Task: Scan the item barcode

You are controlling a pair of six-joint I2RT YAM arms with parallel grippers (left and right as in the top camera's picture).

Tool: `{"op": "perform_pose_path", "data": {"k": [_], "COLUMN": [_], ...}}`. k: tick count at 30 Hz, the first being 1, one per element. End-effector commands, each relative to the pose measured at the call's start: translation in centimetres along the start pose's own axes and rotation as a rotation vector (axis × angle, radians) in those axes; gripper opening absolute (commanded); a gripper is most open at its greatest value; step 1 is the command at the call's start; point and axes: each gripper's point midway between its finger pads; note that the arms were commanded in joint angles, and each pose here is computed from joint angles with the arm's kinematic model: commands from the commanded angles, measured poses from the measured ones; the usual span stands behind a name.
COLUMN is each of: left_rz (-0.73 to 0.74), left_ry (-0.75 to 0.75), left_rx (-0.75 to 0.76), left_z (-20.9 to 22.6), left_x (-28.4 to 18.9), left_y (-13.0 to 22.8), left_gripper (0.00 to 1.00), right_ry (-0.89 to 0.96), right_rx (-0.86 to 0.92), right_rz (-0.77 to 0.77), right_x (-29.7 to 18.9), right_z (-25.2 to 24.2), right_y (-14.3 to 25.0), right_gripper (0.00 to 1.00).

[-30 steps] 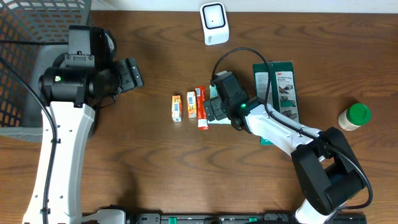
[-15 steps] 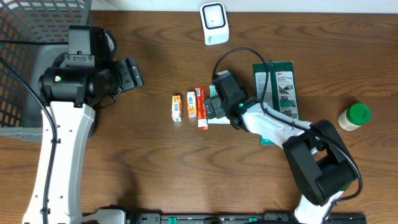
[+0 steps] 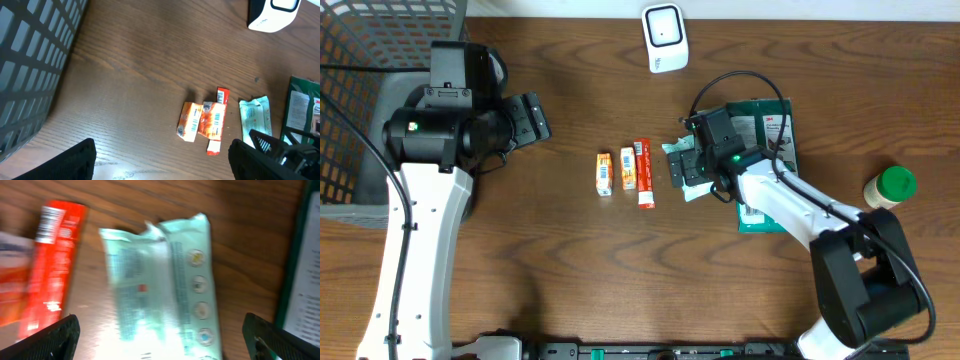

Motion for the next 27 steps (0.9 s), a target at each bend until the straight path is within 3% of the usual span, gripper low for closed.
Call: {"op": "perform_pose_path", "data": {"k": [1,13,19,27], "left_rz": [0.001,-0.023,-0.029,-0.029], "left_ry": [0.002,0.020,0.025,0.027], "left_rx": [0.006,-0.022,-0.021,-0.041], "left_z": [-0.2,-0.6,-0.7,-0.7], "left_x": [0.0,0.0,-0.1,0.0], "left_y": [-0.1,-0.7,-0.9,-0.9], "left_gripper": [0.85,0.85,0.85,0.84], "right_ry": [-0.051,-0.082,-0.212,-0.238], "right_rx": [0.021,0.037,0.046,0.040], "right_rz": [-0.013,0.082,0.092,0.073], "right_x": [-0.5,2.0,-0.5,-3.6], "right_z": [0.5,0.6,2.3,1.4], "right_y": [-0.4,2.2,1.5,0.8], "right_gripper": [0.99,0.99,0.99,0.99]}}
Point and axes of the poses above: each gripper's point midway between its finger pads, its own x axis out along the fingers, its own z axis along the line the jaws close on, y = z × x, and after that the axes turned 15 degrees about -x, right-handed
